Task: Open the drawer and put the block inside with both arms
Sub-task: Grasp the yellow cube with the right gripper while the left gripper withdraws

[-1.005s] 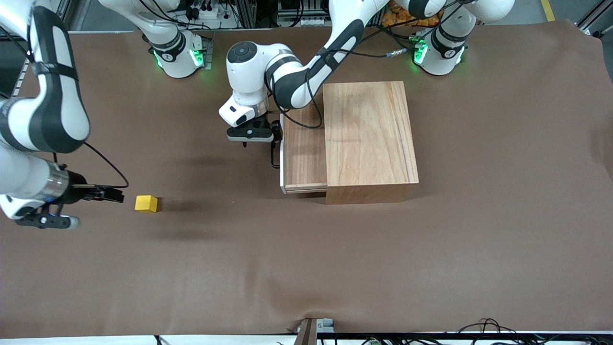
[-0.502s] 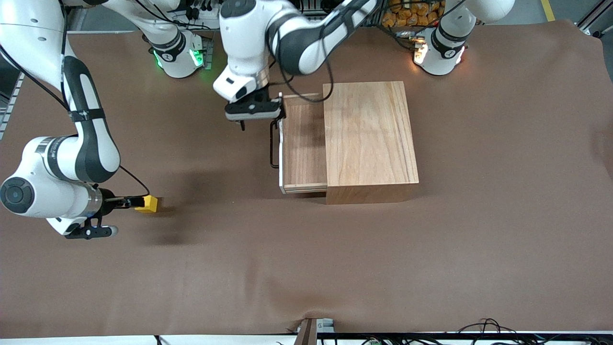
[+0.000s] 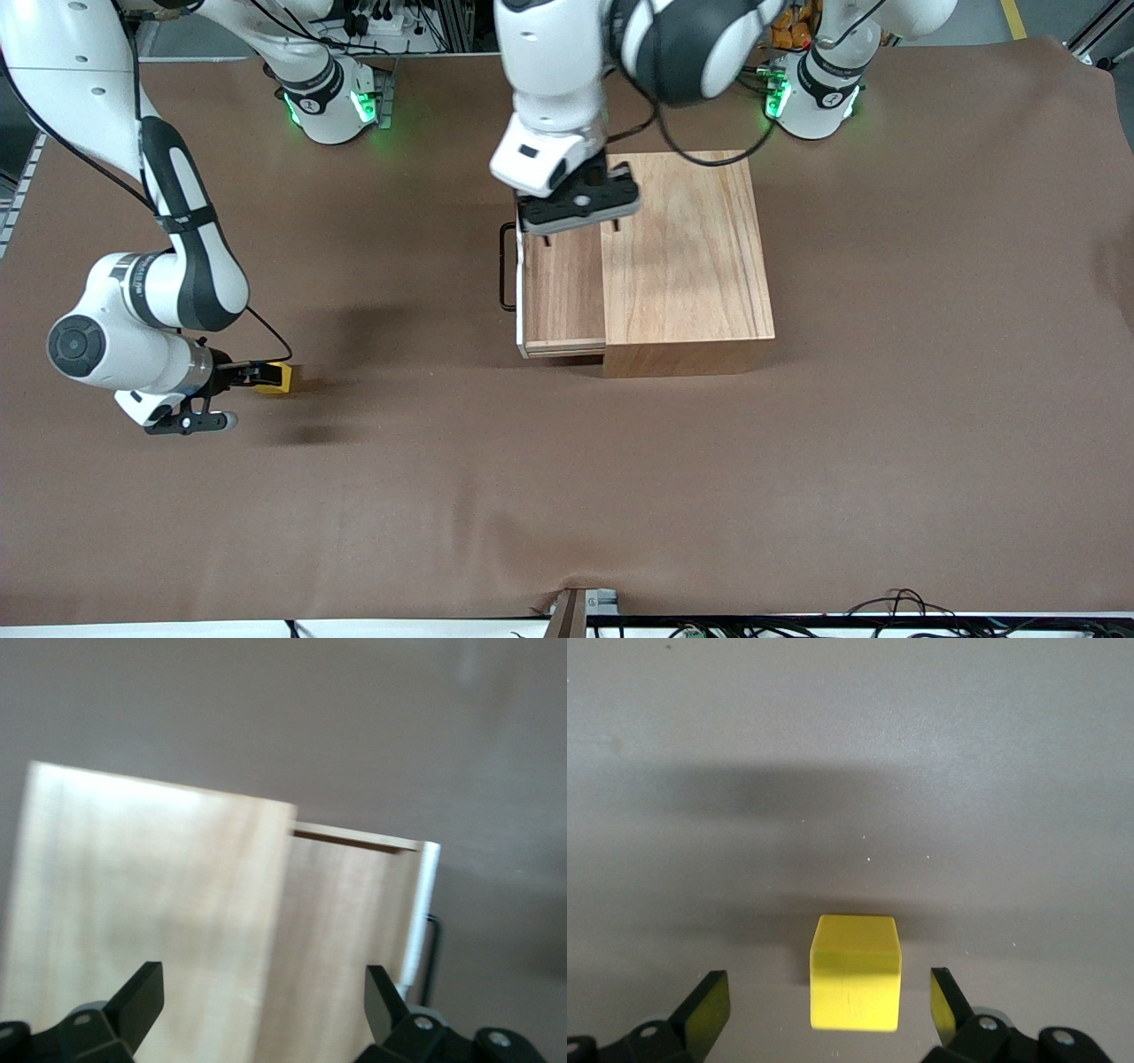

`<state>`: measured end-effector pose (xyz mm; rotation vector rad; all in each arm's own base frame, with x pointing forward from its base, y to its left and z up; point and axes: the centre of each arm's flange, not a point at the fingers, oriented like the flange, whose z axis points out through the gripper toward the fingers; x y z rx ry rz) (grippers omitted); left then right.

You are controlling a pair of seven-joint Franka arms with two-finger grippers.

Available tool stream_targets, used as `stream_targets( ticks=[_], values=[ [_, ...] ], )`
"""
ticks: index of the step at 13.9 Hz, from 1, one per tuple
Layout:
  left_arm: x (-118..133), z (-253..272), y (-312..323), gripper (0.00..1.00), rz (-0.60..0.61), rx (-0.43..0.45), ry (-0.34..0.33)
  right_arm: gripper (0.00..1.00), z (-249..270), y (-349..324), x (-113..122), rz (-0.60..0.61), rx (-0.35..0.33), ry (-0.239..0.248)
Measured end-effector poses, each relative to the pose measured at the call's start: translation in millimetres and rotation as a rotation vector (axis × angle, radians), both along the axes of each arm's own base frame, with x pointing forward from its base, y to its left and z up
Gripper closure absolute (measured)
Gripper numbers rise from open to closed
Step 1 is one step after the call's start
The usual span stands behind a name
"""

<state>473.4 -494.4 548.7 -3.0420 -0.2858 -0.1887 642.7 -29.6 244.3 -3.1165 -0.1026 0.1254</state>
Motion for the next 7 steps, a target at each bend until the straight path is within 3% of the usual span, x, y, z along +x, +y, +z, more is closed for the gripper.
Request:
stream_targets(
  ticks=[7],
  values=[
    [12,66,142,0.00,0.119,-0.006,0.051,0.00,-26,0,-16,-0.032,-0.006,-0.032]
  ],
)
